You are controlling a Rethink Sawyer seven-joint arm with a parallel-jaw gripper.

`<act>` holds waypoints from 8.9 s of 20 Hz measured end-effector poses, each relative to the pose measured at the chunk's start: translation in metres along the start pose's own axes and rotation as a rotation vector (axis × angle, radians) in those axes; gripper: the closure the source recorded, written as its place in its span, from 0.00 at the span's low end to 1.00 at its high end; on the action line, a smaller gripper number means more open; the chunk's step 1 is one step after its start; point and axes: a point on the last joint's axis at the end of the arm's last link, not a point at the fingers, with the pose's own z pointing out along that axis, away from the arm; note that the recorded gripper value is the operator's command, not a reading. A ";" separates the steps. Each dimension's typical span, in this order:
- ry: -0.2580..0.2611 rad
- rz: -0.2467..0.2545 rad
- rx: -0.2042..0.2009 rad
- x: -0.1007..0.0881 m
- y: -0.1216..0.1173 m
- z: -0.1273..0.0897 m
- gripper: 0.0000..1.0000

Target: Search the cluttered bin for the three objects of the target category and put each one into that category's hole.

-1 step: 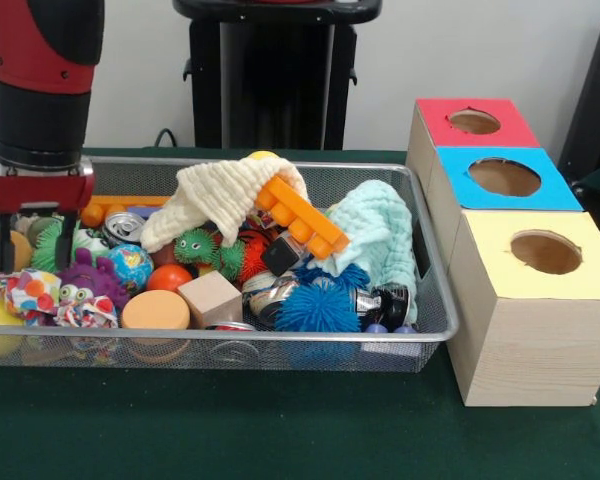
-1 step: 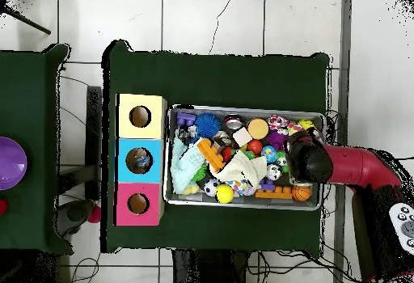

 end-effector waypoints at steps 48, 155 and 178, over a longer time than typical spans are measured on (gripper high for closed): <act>-0.086 0.603 -0.514 -0.007 -0.019 0.027 1.00; 0.108 0.291 -0.128 0.053 -0.017 0.022 0.00; 0.110 0.271 -0.115 0.056 -0.020 0.027 0.00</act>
